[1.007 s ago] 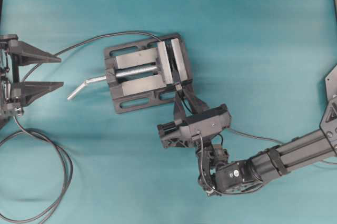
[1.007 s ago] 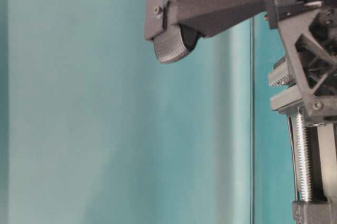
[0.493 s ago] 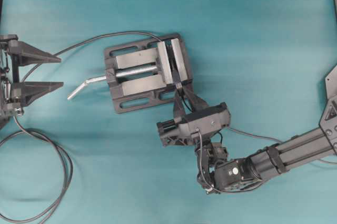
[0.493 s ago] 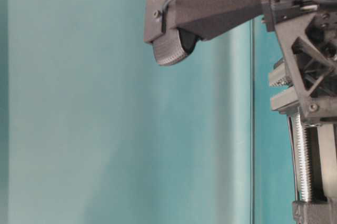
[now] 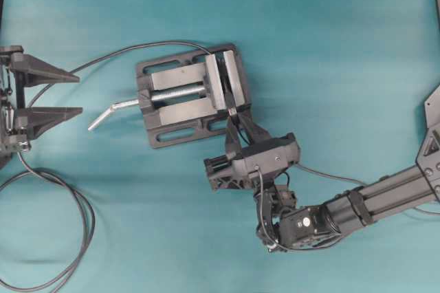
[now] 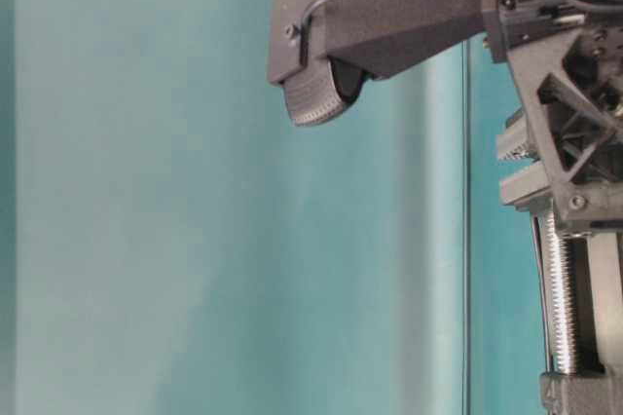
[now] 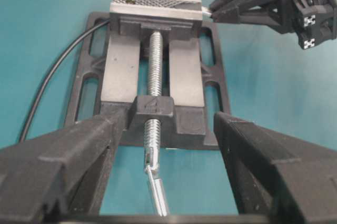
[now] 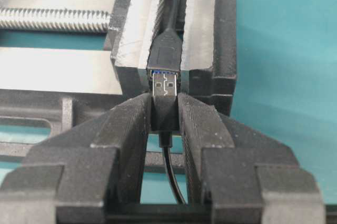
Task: Insert the USB cable into the fixed female connector.
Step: 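Push the plug forward into the blue port with the right gripper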
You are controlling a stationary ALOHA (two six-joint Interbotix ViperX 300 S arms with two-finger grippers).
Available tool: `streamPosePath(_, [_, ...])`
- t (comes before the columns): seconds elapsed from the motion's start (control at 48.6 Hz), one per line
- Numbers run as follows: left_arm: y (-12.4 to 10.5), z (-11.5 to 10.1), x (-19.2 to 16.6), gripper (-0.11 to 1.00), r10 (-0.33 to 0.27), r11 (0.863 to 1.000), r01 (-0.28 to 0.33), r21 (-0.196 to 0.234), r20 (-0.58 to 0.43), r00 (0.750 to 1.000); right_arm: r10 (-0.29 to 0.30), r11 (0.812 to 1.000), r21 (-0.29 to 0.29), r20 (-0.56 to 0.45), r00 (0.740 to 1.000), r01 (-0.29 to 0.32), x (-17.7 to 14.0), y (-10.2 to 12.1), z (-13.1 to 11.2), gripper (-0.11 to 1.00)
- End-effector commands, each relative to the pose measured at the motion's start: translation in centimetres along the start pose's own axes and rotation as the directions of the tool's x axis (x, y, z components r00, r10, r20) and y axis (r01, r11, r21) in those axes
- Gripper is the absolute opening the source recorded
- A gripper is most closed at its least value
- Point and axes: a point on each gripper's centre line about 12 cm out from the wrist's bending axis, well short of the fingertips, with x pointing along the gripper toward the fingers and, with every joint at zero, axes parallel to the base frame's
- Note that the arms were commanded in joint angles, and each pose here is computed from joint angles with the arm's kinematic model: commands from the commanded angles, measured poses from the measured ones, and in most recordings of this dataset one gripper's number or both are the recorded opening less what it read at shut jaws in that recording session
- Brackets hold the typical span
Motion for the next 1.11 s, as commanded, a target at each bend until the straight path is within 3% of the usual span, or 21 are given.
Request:
streamPosePath(0.0, [0.0, 0.4, 0.1, 0.84, -0.001, 1.0, 0.001, 0.015, 0.014, 1.0, 0.005, 0.998, 0.063, -0.004, 1.0, -0.005, -0.1, 0.6, 2.4, 0.21])
streamPosePath(0.637, [-0.1, 0.5, 0.1, 0.84, -0.002, 1.0, 0.001, 0.014, 0.015, 1.0, -0.033, 0.994, 0.101, -0.004, 0.999, 0.033, 1.6, 1.5, 2.8, 0.21])
streamPosePath(1.089, [0.0, 0.4, 0.1, 0.84, -0.002, 1.0, 0.001, 0.017, 0.012, 1.0, -0.067, 0.994, 0.081, 0.001, 0.998, 0.067, 3.0, 0.6, 2.7, 0.21])
